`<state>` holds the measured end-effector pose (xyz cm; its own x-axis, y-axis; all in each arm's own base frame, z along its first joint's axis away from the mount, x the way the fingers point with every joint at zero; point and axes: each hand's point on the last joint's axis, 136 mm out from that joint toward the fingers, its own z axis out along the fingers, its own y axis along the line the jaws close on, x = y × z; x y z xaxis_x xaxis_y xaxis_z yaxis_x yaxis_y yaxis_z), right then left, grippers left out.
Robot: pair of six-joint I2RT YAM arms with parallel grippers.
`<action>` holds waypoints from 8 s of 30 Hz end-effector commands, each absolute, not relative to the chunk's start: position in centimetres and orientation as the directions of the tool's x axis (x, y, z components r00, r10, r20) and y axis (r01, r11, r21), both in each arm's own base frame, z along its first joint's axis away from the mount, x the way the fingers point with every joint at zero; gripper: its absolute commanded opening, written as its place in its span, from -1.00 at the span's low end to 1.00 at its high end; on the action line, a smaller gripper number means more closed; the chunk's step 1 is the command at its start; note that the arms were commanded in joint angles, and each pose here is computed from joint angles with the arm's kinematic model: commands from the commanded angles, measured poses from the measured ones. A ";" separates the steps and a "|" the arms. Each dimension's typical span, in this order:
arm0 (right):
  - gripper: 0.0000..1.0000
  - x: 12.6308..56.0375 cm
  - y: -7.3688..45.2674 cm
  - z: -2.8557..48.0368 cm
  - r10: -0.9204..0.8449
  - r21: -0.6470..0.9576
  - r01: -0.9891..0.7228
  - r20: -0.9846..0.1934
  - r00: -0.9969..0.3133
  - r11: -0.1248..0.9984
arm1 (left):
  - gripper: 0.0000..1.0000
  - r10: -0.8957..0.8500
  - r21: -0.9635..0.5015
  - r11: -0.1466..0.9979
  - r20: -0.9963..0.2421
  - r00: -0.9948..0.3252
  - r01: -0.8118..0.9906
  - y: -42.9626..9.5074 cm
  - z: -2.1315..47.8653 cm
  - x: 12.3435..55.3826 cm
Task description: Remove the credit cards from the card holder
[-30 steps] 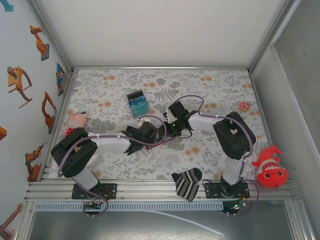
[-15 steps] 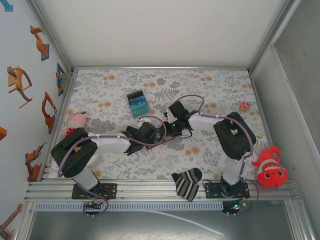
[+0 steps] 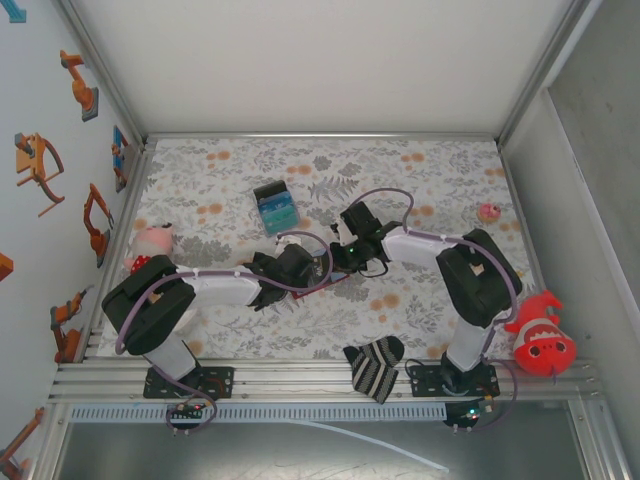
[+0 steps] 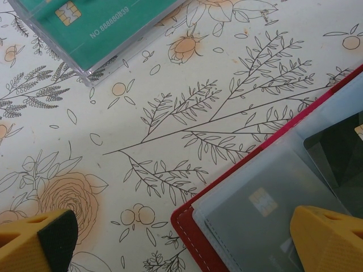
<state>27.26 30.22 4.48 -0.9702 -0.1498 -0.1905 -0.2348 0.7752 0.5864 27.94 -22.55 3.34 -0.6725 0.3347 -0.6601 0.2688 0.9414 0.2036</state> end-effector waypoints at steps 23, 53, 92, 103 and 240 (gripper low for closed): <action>-0.47 26.7 31.1 3.5 -0.148 0.668 -0.207 -0.145 -0.978 0.715 | 0.94 0.417 0.272 0.908 -0.545 -0.727 0.317 -21.0 0.1 26.1; -1.00 27.9 30.4 4.9 -0.217 0.584 -0.332 -0.260 -0.941 0.740 | 0.94 0.384 0.243 0.923 -0.578 -0.720 0.298 -21.3 0.7 26.3; -1.00 23.2 33.6 20.6 -0.703 0.101 -0.973 -0.676 -0.219 0.205 | 0.28 0.212 -0.149 0.565 -0.924 -0.318 0.811 -22.5 20.7 24.3; -1.00 21.4 34.0 21.5 -0.717 0.132 -0.988 -0.680 -0.151 0.083 | 0.07 0.344 -0.165 0.305 -0.899 -0.270 0.938 -26.5 20.1 21.6; 0.33 31.3 26.2 24.6 -0.317 0.044 -0.621 -0.831 -0.458 0.782 | -1.00 0.448 0.159 0.550 -0.885 -0.128 0.820 -19.6 24.2 34.7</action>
<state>30.43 27.15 24.53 -0.4368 -0.3391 -0.8332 -0.6836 0.7272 0.0624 33.02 -19.51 22.49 -0.2319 0.4270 -0.8740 0.8078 0.5851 0.0715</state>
